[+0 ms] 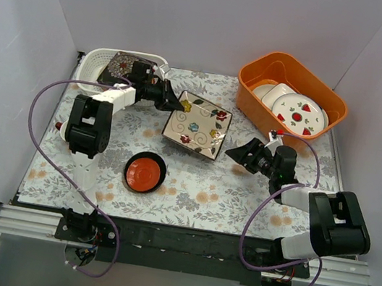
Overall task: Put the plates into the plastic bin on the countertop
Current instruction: Pick up the plate from the corner of the board, then place the plate in the plastic bin.
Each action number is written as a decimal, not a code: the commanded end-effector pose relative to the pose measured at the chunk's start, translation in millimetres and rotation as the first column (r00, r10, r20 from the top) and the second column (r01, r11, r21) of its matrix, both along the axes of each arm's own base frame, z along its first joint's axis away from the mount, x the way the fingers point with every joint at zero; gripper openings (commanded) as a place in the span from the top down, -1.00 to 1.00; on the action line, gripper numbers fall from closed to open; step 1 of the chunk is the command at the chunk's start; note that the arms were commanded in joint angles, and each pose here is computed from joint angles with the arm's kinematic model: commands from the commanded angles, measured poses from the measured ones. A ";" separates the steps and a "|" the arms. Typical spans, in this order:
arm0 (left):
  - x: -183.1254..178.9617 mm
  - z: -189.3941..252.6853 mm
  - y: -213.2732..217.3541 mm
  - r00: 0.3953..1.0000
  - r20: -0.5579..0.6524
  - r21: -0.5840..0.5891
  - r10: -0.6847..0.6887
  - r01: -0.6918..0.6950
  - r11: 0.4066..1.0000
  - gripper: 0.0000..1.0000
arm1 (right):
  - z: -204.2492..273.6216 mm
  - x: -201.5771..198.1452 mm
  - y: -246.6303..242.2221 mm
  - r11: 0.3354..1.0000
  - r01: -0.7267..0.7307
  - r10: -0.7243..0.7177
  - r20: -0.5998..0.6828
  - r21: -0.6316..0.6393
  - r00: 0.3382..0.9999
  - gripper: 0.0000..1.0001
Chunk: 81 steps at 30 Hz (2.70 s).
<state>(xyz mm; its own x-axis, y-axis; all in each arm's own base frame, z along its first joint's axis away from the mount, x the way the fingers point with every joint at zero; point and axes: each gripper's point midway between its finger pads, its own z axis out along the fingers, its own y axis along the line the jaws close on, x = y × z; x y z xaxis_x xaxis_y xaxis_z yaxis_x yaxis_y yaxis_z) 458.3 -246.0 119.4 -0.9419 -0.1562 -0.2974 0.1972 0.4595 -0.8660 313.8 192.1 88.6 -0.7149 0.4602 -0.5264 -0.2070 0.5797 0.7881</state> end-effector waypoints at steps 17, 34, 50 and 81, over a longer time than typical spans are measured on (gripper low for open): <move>1.2 143.4 75.9 0.960 0.242 -0.208 0.139 -0.089 0.974 1.00 | -2.2 -1.1 0.4 1.000 -0.008 0.008 0.016 -0.009 1.000 -0.65; 17.8 147.5 164.0 0.910 0.185 -0.345 0.371 -0.293 0.891 1.00 | -7.7 -0.3 3.2 1.000 -0.017 0.017 -0.001 0.011 1.000 -0.64; 53.1 147.5 208.2 0.777 0.100 -0.336 0.622 -0.562 0.756 1.00 | -2.3 5.8 12.0 0.997 -0.044 0.044 -0.005 0.061 0.999 -0.61; 76.9 148.7 325.6 0.445 0.048 -0.426 0.894 -0.801 0.421 1.00 | -6.8 13.1 6.7 0.999 -0.019 0.020 -0.016 0.033 1.000 -0.56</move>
<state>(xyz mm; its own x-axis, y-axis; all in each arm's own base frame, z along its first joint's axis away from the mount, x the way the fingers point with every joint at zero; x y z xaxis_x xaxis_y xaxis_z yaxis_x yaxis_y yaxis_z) 537.6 75.4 166.1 -0.2271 -0.9536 -0.1979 -0.2067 0.2458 -0.9470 312.5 198.5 69.8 -0.7648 0.4588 -0.4522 -0.1582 0.5467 0.8222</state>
